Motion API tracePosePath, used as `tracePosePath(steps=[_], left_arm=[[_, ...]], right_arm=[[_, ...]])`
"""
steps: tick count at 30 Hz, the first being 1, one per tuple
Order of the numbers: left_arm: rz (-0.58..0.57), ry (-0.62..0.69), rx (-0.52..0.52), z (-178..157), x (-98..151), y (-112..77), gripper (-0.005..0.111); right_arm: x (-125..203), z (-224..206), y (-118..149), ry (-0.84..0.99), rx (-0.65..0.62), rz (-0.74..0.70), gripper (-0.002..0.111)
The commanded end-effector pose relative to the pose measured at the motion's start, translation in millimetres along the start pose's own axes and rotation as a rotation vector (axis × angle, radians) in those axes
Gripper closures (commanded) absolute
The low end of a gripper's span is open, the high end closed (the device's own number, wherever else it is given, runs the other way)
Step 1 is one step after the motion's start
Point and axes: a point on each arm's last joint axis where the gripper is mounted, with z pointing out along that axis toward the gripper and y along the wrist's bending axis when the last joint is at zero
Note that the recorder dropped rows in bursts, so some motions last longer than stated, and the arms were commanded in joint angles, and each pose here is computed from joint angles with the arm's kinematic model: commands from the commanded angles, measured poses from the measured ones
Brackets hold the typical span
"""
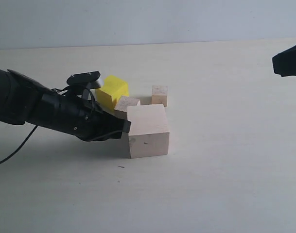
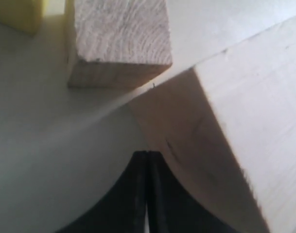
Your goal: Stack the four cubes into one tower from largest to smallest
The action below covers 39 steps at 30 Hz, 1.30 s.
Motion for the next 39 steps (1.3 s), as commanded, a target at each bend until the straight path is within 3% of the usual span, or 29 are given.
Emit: tracePosePath(steps=[1, 30, 35, 39], left_arm=[[0.014, -0.047, 0.008, -1.8, -14.4, -5.7, 0.107], [0.051, -0.11, -0.02, -5.2, -32.6, -8.2, 0.107], [0.105, -0.212, -0.005, -39.3, -47.7, -23.3, 0.107], [0.183, -0.316, -0.065, -68.5, -62.0, -28.6, 0.107]], right_arm=[[2.4, 0.1, -1.3, 0.012, 0.008, 0.0, 0.108], [2.6, 0.1, -1.3, 0.014, 0.008, 0.0, 0.108], [4.7, 0.1, -1.5, 0.038, 0.01, 0.001, 0.108], [6.4, 0.0, -1.7, 0.056, 0.012, -0.003, 0.108]])
